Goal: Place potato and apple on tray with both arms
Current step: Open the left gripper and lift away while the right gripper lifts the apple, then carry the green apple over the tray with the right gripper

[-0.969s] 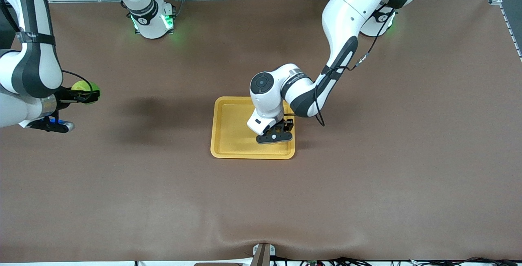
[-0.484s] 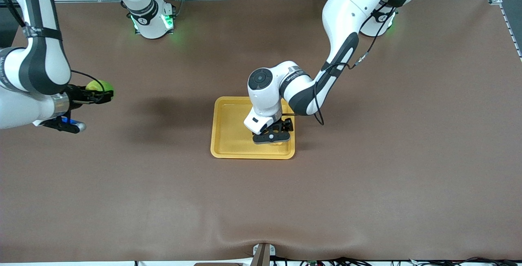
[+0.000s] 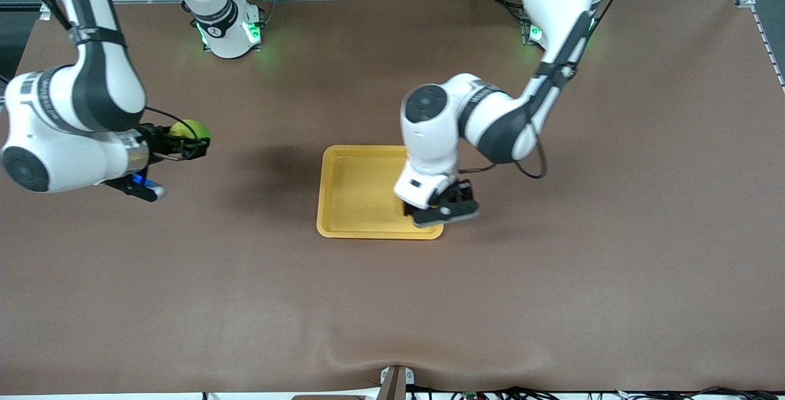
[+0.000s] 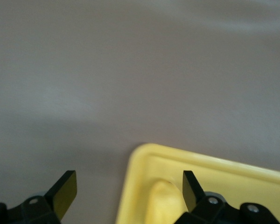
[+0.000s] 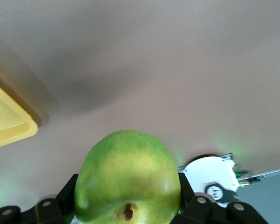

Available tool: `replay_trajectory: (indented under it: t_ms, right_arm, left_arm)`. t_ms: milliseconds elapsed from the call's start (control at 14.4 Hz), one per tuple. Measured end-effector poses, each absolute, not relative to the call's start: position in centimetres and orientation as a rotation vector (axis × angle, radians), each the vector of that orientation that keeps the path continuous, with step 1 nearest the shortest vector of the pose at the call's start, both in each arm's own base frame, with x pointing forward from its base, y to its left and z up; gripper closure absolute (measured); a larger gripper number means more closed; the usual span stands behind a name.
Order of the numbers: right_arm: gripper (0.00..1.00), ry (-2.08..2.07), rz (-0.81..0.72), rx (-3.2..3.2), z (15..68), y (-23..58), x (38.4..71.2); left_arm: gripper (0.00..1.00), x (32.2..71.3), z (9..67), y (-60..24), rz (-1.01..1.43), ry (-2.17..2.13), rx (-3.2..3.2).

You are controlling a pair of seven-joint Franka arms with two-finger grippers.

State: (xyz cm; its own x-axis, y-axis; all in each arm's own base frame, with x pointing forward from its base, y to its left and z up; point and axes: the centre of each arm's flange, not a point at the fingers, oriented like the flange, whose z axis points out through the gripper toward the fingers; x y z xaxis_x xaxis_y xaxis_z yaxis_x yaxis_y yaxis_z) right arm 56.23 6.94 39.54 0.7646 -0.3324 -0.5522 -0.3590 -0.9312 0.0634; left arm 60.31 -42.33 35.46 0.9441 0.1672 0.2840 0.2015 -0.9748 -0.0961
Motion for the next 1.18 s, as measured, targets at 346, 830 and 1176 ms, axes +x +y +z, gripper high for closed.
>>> replay_trajectory:
  t_ms: [346,830,1176]
  right_arm:
    - [0.15,0.565,0.791,-2.931,39.8,13.9,56.1]
    - [0.15,0.523,0.667,-2.929,36.6,22.6,56.0]
    - [0.15,0.477,0.578,-2.956,32.7,29.8,54.8]
  left_arm:
    - [0.00,63.5,37.3,-31.5,-0.299,-0.208,-2.978]
    - [0.00,61.8,39.3,-19.6,-0.138,0.084,-2.971]
    - [0.00,60.0,41.7,-10.5,-0.043,0.306,-2.961]
